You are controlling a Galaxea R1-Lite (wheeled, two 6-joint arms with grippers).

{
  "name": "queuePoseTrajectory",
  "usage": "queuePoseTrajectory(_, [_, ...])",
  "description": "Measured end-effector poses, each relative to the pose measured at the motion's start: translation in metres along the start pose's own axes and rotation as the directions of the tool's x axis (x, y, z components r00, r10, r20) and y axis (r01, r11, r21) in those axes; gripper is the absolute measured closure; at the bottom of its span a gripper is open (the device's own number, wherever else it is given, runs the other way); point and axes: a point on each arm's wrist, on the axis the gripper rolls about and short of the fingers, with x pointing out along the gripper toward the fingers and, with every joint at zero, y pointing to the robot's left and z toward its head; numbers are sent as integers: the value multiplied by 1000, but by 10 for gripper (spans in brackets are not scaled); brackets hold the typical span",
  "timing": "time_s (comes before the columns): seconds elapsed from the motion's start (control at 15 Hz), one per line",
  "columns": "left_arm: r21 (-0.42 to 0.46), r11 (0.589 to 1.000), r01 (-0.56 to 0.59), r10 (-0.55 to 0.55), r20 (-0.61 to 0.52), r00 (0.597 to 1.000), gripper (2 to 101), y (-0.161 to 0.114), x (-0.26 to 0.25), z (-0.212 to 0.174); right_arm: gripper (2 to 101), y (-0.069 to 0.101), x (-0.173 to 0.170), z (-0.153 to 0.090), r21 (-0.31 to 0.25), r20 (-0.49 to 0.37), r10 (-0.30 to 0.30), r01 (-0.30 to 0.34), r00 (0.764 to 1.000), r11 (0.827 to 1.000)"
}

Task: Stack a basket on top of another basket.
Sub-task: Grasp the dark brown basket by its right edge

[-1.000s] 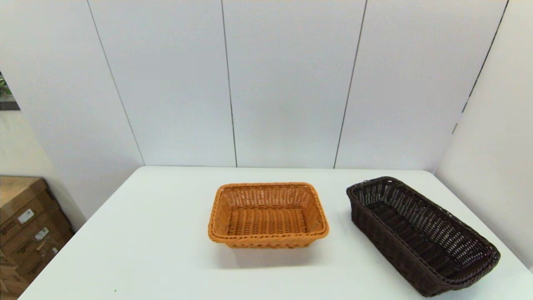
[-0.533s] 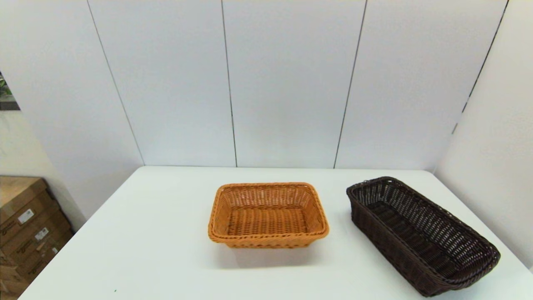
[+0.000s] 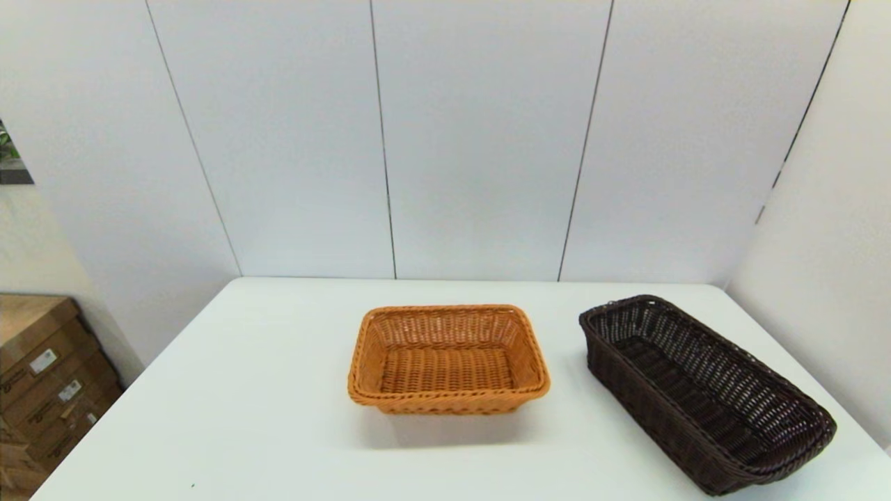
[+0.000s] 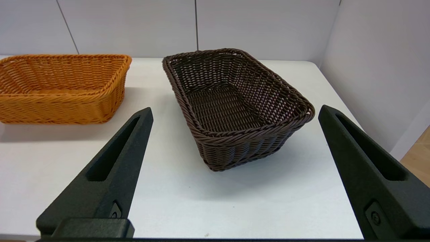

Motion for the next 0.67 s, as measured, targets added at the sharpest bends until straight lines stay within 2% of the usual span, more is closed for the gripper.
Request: queuePoseTrajectory(0.67, [0, 1000, 0, 0, 0, 1000, 54, 0, 0, 0, 46, 0, 0, 0, 3, 1, -2, 2, 1000, 1000])
